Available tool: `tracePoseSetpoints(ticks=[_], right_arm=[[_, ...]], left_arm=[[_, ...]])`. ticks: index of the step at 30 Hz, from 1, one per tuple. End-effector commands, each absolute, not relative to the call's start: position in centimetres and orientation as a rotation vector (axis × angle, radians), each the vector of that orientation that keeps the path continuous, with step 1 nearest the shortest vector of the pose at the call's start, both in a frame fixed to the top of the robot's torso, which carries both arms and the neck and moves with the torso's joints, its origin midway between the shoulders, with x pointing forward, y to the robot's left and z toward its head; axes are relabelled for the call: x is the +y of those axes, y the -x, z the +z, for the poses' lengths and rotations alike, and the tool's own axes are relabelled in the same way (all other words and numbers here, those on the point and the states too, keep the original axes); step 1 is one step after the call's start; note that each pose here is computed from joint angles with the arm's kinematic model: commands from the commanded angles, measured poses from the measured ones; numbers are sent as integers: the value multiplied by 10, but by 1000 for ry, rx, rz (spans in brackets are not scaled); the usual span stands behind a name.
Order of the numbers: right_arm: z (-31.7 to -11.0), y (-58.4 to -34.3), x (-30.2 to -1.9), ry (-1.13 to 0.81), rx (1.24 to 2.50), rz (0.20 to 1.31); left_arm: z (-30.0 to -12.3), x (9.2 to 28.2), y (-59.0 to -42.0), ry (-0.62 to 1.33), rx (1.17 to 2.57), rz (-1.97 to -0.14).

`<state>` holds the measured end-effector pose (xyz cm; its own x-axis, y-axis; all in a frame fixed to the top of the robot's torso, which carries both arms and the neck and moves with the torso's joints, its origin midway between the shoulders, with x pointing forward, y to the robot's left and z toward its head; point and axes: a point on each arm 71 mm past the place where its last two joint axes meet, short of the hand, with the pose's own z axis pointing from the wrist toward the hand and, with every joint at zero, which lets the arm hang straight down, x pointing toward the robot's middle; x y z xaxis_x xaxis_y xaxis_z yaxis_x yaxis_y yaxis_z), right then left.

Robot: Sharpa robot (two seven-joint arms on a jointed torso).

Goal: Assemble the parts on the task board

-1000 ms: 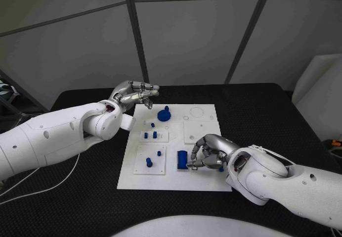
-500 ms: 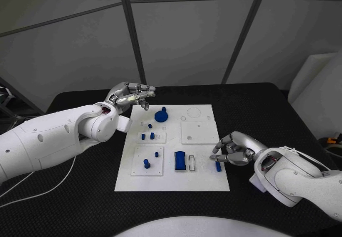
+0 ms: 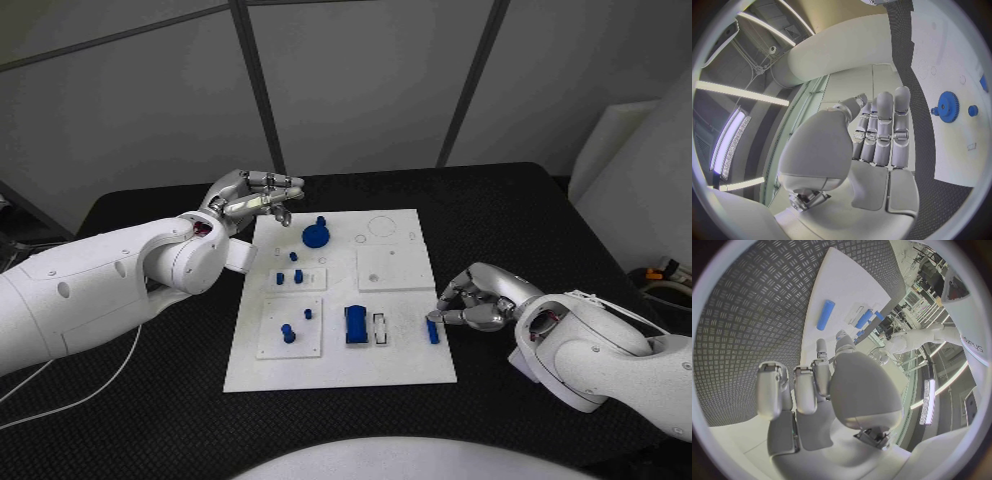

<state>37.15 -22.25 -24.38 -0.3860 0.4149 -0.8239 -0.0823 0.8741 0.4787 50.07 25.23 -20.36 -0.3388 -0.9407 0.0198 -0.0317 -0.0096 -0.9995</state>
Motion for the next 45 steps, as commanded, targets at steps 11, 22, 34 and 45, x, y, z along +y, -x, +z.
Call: tracePoseSetpoints(ticks=[11, 22, 34, 45], right_arm=[[-258, -367, -214, -158, 1950, 446], [-265, -366, -212, -111, 1975, 398], [-273, -363, -198, 66, 1966, 310], [-278, -363, -190, 190, 1965, 205]], left_arm=[[-205, 251, -500, 1059, 1481, -1473], [-207, 251, -500, 1062, 1483, -1470], [-208, 252, -499, 1065, 1488, -1471], [-208, 252, -499, 1066, 1493, -1471]])
